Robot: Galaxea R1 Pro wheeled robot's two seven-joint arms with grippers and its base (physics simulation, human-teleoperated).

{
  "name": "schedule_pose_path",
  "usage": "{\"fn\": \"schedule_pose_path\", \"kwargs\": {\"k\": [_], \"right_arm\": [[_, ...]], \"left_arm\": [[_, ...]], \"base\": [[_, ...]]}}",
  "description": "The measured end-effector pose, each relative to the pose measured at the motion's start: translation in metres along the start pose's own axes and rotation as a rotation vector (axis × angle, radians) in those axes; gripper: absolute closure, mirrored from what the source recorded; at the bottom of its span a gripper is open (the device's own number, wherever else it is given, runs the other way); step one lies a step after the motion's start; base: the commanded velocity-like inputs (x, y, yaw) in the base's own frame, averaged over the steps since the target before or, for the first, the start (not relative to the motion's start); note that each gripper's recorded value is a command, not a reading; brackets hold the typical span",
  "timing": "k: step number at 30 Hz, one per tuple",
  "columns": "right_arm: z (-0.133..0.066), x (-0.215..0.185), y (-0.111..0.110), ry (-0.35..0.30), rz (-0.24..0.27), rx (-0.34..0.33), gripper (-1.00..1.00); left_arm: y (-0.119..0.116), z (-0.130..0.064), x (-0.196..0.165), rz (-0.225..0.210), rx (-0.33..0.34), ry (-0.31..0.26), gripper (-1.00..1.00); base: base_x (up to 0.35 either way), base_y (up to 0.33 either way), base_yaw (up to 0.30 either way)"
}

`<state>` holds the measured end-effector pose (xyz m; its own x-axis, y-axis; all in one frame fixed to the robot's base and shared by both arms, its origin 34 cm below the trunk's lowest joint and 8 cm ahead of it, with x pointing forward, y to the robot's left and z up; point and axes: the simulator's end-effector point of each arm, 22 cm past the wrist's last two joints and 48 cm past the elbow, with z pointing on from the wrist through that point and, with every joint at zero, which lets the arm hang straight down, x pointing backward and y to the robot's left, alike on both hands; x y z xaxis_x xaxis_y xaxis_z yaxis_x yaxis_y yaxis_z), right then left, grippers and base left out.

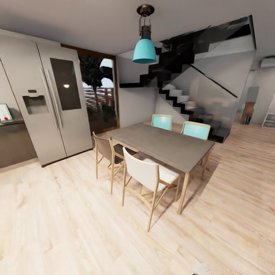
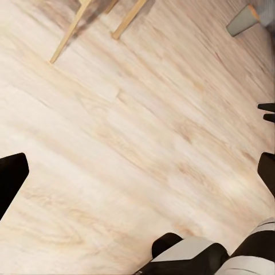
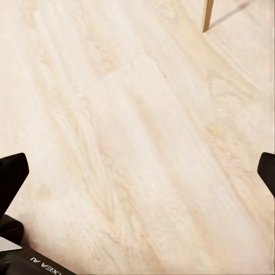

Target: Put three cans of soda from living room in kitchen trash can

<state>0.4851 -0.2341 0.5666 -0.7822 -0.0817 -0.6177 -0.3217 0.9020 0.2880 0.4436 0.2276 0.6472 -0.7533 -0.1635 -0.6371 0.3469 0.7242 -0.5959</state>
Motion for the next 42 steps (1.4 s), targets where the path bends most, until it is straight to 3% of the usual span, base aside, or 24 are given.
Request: {"fn": "schedule_pose_path", "kwargs": {"k": [14, 34, 42], "right_arm": [[0.0001, 0.0004, 0.0001, 0.001, 0.001, 0.000, -1.00], [0.0001, 0.0005, 0.0002, 0.001, 0.001, 0.000, -1.00], [0.0001, 0.0005, 0.0000, 0.001, 0.001, 0.001, -1.00]], "left_arm": [[0.0001, 0.0000, 0.0001, 0.001, -0.001, 0.001, -1.00], [0.0002, 0.0000, 0.0003, 0.001, -0.001, 0.001, -1.00], [0.0002, -0.0001, 0.0005, 0.000, -0.001, 0.002, -1.00]], "base": [[0.223, -0.236, -0.268], [0.023, -0.337, -0.268], [0.184, -0.282, -0.267]]}}
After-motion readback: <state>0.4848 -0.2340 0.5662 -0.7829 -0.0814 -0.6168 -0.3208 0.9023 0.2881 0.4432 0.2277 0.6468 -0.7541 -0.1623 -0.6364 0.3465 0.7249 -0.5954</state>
